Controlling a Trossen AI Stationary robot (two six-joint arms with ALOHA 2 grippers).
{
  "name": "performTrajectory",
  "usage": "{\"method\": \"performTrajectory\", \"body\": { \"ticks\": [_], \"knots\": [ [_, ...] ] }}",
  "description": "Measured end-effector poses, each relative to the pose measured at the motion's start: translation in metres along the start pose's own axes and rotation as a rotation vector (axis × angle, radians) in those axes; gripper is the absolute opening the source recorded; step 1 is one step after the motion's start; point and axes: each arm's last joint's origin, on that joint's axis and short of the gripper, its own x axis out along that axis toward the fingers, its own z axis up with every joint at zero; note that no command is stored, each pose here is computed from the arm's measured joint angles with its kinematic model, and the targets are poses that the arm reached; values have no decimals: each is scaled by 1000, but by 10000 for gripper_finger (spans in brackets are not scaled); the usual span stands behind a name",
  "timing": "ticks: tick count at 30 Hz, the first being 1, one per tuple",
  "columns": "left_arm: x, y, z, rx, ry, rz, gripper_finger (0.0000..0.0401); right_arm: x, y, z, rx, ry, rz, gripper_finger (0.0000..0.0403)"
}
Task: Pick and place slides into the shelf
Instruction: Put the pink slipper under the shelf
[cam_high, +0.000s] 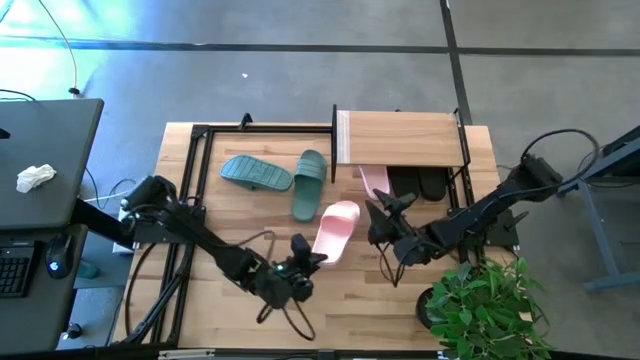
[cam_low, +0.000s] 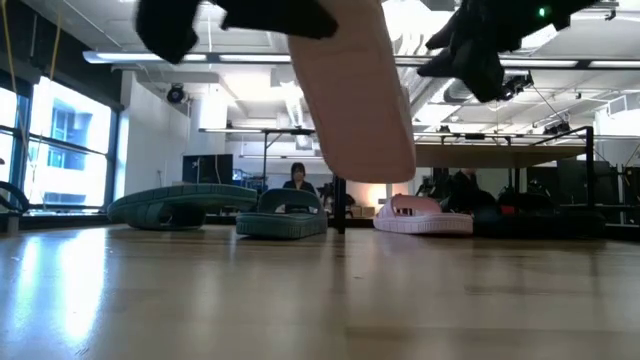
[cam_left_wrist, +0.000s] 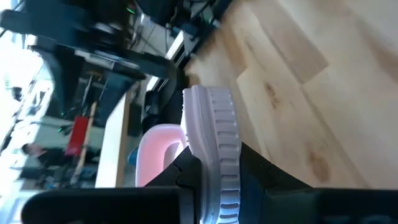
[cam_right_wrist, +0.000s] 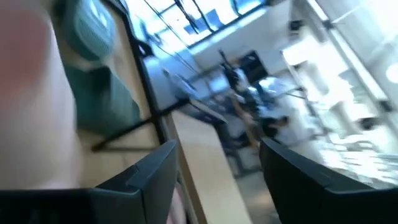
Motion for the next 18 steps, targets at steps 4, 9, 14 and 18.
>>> {"method": "performTrajectory", "body": {
  "ticks": [4,9,14,18],
  "knots": [
    [22,-7,10,33,60,-11,43,11,-35,-2,136,-80,109,189],
    [44,-10,11,41,108,-23,43,28,-90,-18,306,-149,166,157],
    [63,-13,2,23,160,-27,43,30,-128,-50,574,-213,478,100],
    [75,-15,-6,14,196,-17,43,23,-130,-73,651,-101,669,21]
  ]
}}
